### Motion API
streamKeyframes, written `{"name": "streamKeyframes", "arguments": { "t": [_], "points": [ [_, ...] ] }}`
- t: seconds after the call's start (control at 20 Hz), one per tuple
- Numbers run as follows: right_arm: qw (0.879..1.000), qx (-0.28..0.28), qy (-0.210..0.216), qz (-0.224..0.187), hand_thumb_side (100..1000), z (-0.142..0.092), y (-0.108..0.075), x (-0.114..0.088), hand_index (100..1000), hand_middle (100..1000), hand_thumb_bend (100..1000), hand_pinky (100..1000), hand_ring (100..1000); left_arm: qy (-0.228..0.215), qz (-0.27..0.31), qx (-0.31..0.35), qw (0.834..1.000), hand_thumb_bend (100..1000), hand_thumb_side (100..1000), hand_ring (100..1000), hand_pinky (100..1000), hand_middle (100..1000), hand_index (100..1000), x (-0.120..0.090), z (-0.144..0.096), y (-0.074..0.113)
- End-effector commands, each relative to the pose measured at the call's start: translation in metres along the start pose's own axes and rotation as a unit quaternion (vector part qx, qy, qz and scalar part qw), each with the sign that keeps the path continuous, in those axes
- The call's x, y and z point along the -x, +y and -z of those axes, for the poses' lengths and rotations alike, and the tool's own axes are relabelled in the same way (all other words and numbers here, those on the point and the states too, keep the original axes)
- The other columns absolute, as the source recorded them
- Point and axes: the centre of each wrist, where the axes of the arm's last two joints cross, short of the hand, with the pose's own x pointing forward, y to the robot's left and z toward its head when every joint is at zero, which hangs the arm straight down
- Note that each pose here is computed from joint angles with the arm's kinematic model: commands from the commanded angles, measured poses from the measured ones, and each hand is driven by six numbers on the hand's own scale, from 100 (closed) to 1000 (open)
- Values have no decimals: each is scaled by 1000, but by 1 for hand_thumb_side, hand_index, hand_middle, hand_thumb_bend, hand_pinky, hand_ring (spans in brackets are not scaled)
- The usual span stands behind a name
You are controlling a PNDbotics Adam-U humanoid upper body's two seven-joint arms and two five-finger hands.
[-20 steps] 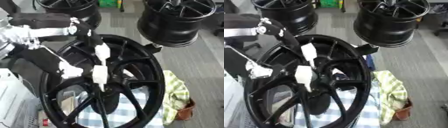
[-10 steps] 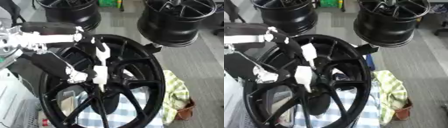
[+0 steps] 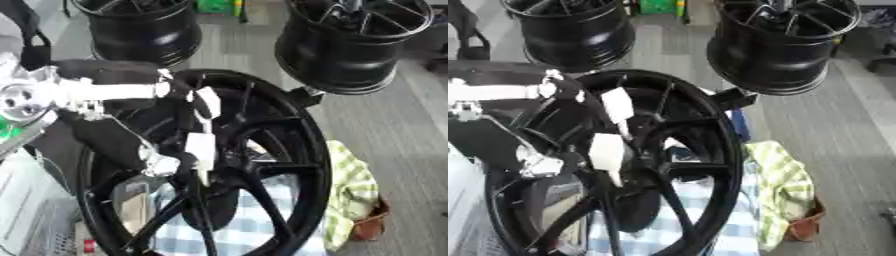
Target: Pull the pin out of the wheel hub.
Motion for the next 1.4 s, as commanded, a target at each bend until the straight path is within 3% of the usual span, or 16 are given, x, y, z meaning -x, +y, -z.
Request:
{"name": "streamKeyframes", "arguments": {
  "t": [0.05, 1.0, 1.4],
  "points": [
    [1000, 4, -12, -1, 364, 4, -4, -6, 716, 581, 271, 772, 596, 11, 6, -2, 1000, 296, 485, 728, 762, 657, 851, -2, -1, 2],
    [1000, 7, -8, 2, 369, 3, -4, -4, 716, 582, 266, 773, 598, 43, -7, 7, 999, 295, 473, 690, 742, 614, 837, -4, 5, -4],
    [1000, 6, -8, 3, 371, 3, -4, -4, 716, 582, 263, 774, 598, 49, 0, 4, 999, 330, 469, 742, 757, 688, 847, -3, 5, -5]
  ]
}}
